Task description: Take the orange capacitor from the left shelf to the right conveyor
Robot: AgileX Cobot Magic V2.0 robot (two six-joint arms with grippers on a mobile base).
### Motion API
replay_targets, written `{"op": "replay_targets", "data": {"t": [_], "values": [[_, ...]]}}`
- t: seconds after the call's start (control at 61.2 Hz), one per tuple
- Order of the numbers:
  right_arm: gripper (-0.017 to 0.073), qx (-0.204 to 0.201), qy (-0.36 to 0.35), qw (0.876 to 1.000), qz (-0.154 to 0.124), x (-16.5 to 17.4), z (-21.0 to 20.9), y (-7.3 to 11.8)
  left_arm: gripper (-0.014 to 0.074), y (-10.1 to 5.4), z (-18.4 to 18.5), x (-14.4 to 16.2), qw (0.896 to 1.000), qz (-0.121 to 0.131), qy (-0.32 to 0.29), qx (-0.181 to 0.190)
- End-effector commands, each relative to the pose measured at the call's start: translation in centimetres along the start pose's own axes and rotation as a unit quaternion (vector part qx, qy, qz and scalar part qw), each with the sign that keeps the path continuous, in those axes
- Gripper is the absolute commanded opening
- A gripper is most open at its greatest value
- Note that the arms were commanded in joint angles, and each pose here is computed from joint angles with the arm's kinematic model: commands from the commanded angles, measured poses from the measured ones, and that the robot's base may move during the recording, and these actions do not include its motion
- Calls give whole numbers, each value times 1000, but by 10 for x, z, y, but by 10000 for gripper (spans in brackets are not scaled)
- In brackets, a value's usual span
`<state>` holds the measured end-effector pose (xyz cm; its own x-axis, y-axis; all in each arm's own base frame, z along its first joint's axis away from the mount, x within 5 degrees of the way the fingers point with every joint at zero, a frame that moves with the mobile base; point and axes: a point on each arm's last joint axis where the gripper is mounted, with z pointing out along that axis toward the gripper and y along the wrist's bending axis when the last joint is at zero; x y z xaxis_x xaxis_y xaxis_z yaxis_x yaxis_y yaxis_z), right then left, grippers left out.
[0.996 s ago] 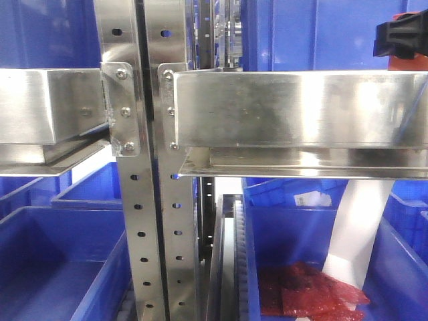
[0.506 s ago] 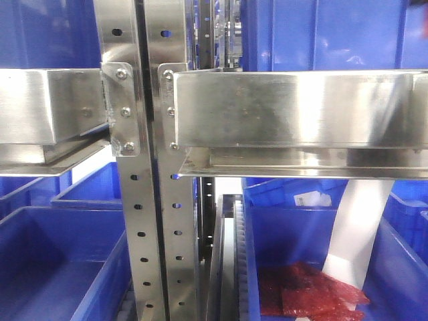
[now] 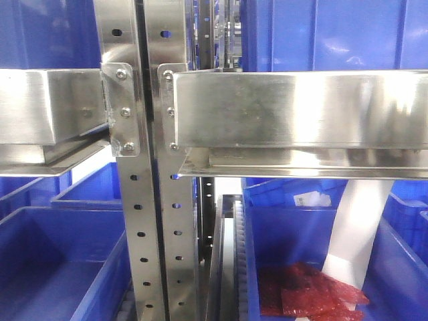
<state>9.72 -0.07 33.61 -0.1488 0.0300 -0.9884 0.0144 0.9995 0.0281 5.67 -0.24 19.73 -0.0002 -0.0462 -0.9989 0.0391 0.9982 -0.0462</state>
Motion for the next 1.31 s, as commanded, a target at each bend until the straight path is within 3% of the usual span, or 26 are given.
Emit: {"op": "replay_targets", "data": {"t": [0.0,0.343,1.29], "values": [[120,5,-43,999,-3,-10,-23,-2,-127,0,-2,-11,999,-2,-53,3],[120,13,-112,994,6,1,-87,-7,-127,0,-2,-11,999,-2,-53,3],[120,13,-114,993,6,1,-89,-7,-127,0,-2,-11,999,-2,-53,3]]}}
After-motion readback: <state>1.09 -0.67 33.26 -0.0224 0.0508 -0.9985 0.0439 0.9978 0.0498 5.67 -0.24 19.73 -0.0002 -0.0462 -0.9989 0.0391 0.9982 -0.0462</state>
